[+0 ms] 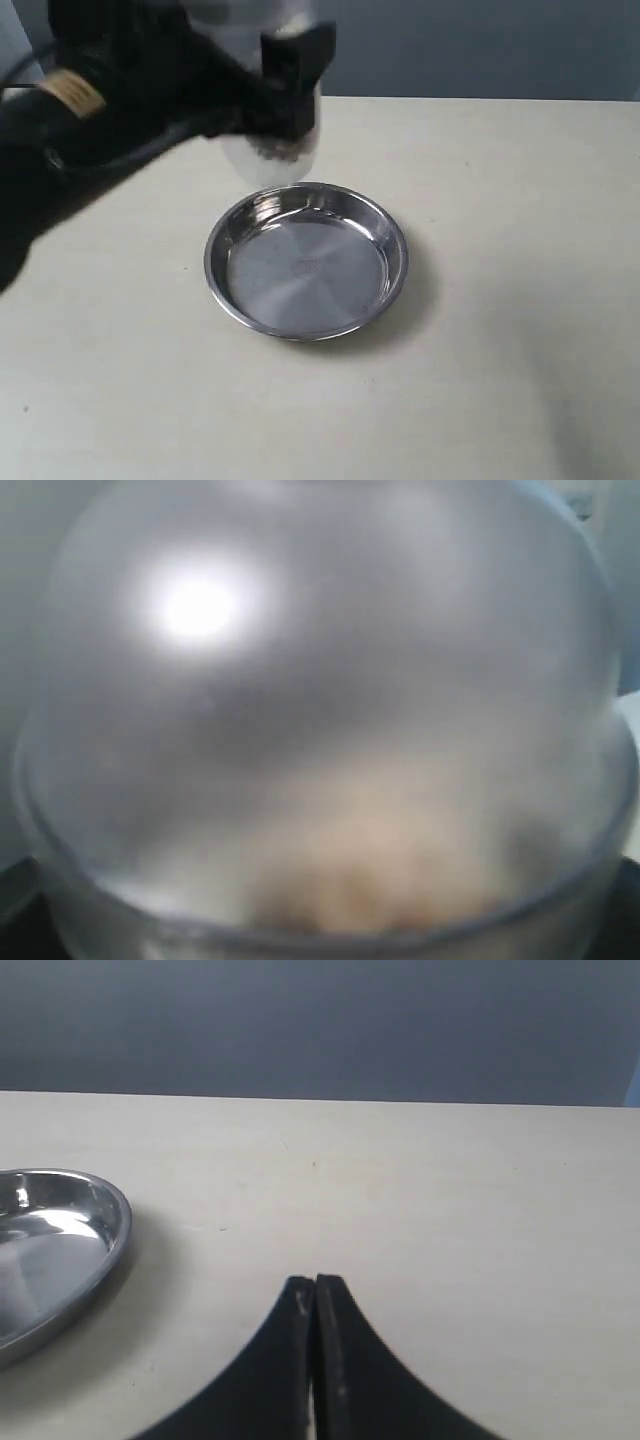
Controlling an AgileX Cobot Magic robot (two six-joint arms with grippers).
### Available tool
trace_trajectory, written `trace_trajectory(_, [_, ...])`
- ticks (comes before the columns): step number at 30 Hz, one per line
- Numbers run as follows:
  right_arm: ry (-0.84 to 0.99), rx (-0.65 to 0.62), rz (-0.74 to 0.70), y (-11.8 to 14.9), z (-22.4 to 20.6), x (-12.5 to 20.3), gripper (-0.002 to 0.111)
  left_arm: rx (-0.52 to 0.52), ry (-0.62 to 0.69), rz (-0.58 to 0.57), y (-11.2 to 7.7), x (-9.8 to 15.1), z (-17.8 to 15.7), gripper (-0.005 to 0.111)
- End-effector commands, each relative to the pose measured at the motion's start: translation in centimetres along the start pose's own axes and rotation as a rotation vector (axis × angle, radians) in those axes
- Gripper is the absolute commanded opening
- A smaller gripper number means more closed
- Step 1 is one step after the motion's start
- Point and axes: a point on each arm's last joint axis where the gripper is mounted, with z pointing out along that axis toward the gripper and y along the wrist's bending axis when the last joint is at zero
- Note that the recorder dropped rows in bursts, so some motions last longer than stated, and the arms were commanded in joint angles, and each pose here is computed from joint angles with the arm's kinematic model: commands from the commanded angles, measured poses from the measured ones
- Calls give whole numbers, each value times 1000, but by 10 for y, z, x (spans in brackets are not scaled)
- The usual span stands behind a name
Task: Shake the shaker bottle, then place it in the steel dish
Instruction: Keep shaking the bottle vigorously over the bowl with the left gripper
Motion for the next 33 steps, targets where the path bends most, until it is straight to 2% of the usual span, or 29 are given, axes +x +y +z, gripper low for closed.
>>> trace_trajectory(1, [-14, -3, -3, 0, 0, -1, -1, 75, -37, -47, -14, 2, -3, 0])
trace_trajectory(2, [-14, -3, -3, 0, 0, -1, -1, 141, -145, 28, -23, -21, -10, 0])
trace_trajectory(3, [-14, -3, -3, 0, 0, -1, -1, 176, -173, 70, -27, -30, -14, 0])
trace_trajectory(4, [-14, -3, -3, 0, 0, -1, -1, 187, -120, 94, -28, -23, -14, 0])
trace_trajectory(5, [-14, -3, -3, 0, 0, -1, -1, 169, 9, 120, -24, 2, -7, 0])
trace_trajectory(7, [-14, -3, -3, 0, 0, -1, -1, 51, 253, 33, -6, 62, 2, 0])
trace_trajectory(8, [-14, -3, -3, 0, 0, -1, -1, -11, 296, -20, -1, 79, 4, 0])
trace_trajectory(9, [-14, -3, -3, 0, 0, -1, -1, -32, 261, -40, 0, 77, 5, 0])
trace_trajectory(10, [-14, -3, -3, 0, 0, -1, -1, -3, 181, -23, -5, 66, 5, 0])
trace_trajectory(12, [-14, -3, -3, 0, 0, -1, -1, 112, -131, 48, -22, 14, -5, 0])
trace_trajectory(13, [-14, -3, -3, 0, 0, -1, -1, 151, -240, 70, -28, -8, -11, 0])
trace_trajectory(14, [-14, -3, -3, 0, 0, -1, -1, 180, -284, 98, -30, -27, -19, 0])
trace_trajectory(16, [-14, -3, -3, 0, 0, -1, -1, 160, -142, 123, -25, -14, -14, 0])
trace_trajectory(18, [-14, -3, -3, 0, 0, -1, -1, 20, 108, 13, -4, 38, 1, 0])
trace_trajectory(19, [-14, -3, -3, 0, 0, -1, -1, -40, 141, -57, 2, 49, 3, 0])
trace_trajectory(20, [-14, -3, -3, 0, 0, -1, -1, -60, 114, -99, 4, 48, 4, 0])
trace_trajectory(22, [-14, -3, -3, 0, 0, -1, -1, 60, -127, -38, -11, 3, -5, 0])
trace_trajectory(23, [-14, -3, -3, 0, 0, -1, -1, 141, -293, 43, -20, -27, -15, 0])
trace_trajectory(24, [-14, -3, -3, 0, 0, -1, -1, 200, -399, 130, -28, -50, -23, 0])
trace_trajectory(25, [-14, -3, -3, 0, 0, -1, -1, 206, -401, 182, -29, -59, -25, 0])
trace_trajectory(26, [-14, -3, -3, 0, 0, -1, -1, 172, -310, 156, -24, -56, -21, 0])
trace_trajectory(27, [-14, -3, -3, 0, 0, -1, -1, 143, -154, 148, -18, -38, -12, 0])
trace_trajectory(28, [-14, -3, -3, 0, 0, -1, -1, 116, 2, 130, -11, -11, -4, 0])
trace_trajectory(29, [-14, -3, -3, 0, 0, -1, -1, 75, 180, 78, -3, 26, 3, 0])
trace_trajectory(30, [-14, -3, -3, 0, 0, -1, -1, 30, 297, 32, 3, 60, 7, 0])
trace_trajectory(31, [-14, -3, -3, 0, 0, -1, -1, 0, 336, -3, 5, 80, 7, 0])
trace_trajectory(32, [-14, -3, -3, 0, 0, -1, -1, 2, 308, -8, 3, 81, 8, 0])
trace_trajectory(33, [-14, -3, -3, 0, 0, -1, -1, 38, 224, 20, -3, 71, 8, 0])
